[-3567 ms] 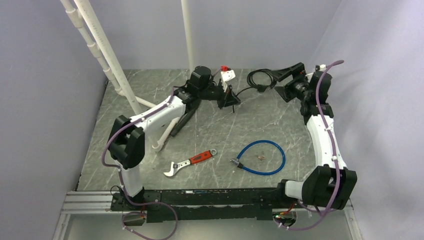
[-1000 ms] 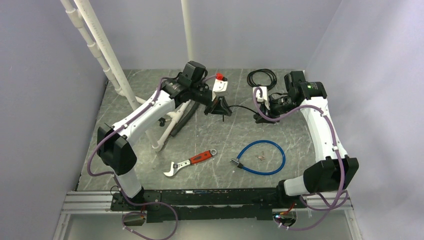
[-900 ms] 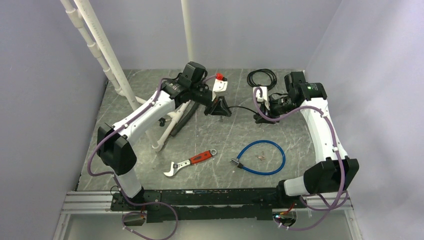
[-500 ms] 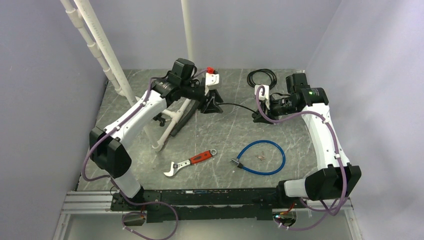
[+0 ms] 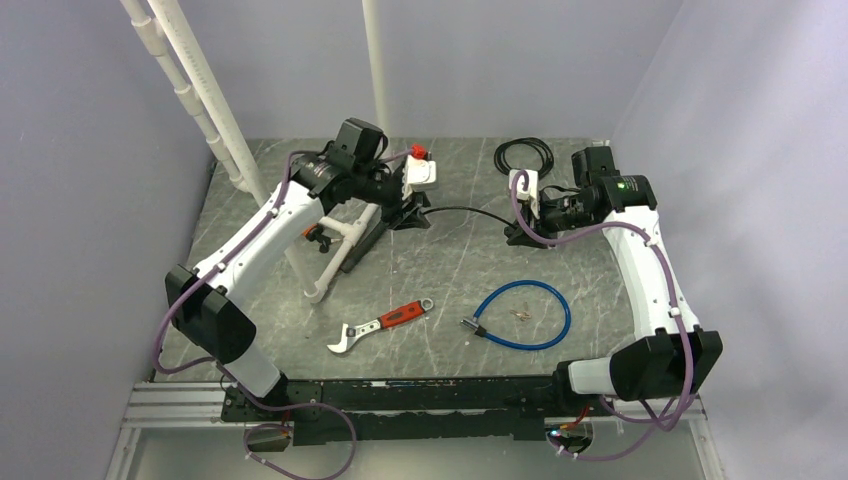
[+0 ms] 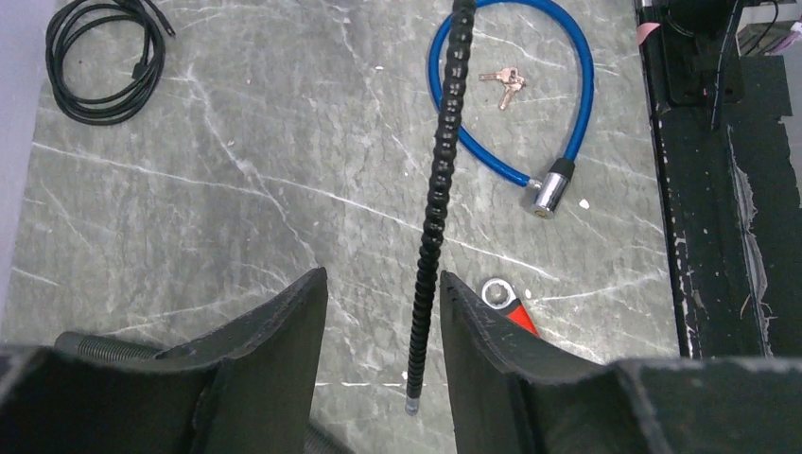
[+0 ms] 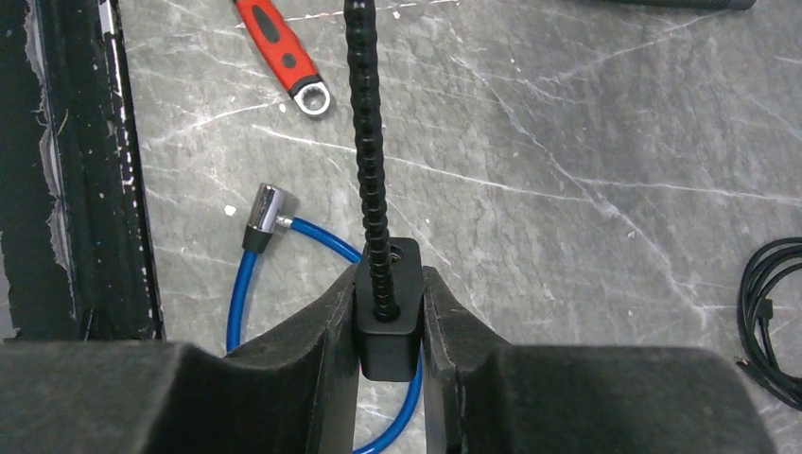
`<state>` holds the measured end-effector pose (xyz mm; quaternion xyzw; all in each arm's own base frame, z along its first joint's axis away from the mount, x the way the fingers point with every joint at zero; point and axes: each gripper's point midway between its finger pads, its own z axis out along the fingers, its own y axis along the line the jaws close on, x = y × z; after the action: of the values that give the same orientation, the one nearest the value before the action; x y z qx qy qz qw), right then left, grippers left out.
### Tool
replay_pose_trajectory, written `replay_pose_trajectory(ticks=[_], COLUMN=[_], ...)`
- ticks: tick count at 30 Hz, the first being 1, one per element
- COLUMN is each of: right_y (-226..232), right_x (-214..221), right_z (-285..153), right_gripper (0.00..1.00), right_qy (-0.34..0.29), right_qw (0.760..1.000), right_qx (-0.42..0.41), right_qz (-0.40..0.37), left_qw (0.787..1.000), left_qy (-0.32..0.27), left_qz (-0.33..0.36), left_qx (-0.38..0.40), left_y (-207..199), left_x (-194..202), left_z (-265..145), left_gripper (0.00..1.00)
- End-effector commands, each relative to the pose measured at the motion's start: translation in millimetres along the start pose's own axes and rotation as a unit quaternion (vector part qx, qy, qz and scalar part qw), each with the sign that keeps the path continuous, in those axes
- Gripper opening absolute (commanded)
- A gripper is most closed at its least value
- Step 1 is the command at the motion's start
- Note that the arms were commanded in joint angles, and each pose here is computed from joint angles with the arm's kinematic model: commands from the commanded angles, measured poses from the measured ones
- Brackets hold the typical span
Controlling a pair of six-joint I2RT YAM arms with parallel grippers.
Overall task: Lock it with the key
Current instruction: Pick up the lock from the center of the board.
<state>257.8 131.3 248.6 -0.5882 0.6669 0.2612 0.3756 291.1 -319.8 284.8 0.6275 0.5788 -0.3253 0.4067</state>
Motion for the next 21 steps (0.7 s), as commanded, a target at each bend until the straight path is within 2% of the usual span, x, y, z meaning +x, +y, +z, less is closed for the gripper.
replay_pose_trajectory(ticks=[1, 7, 16, 21], right_y=[-1, 0, 1, 1], right_x=[-6, -2, -2, -3], right_z=[-2, -2, -1, -1], right_gripper=[0.00, 0.00, 0.00, 0.00], right_qy=[-0.008, 0.000, -0.003, -0.006], right_qw=[1.000, 1.000, 1.000, 1.000], right_qx=[0.003, 0.001, 0.002, 0.001], right_qz=[-0.006, -0.004, -0.002, -0.001], left_qw=[1.000, 0.999, 1.000, 1.000], left_qy=[-0.008, -0.025, -0.005, 0.012], left_qz=[0.030, 0.033, 0.018, 0.011], left_qx=[-0.006, 0.004, 0.019, 0.024], left_y=[-2, -7, -8, -8], left_x=[-20, -32, -22, -13], left_z=[-15, -19, -15, -13], left_gripper=[0.51, 0.50, 0.26, 0.27])
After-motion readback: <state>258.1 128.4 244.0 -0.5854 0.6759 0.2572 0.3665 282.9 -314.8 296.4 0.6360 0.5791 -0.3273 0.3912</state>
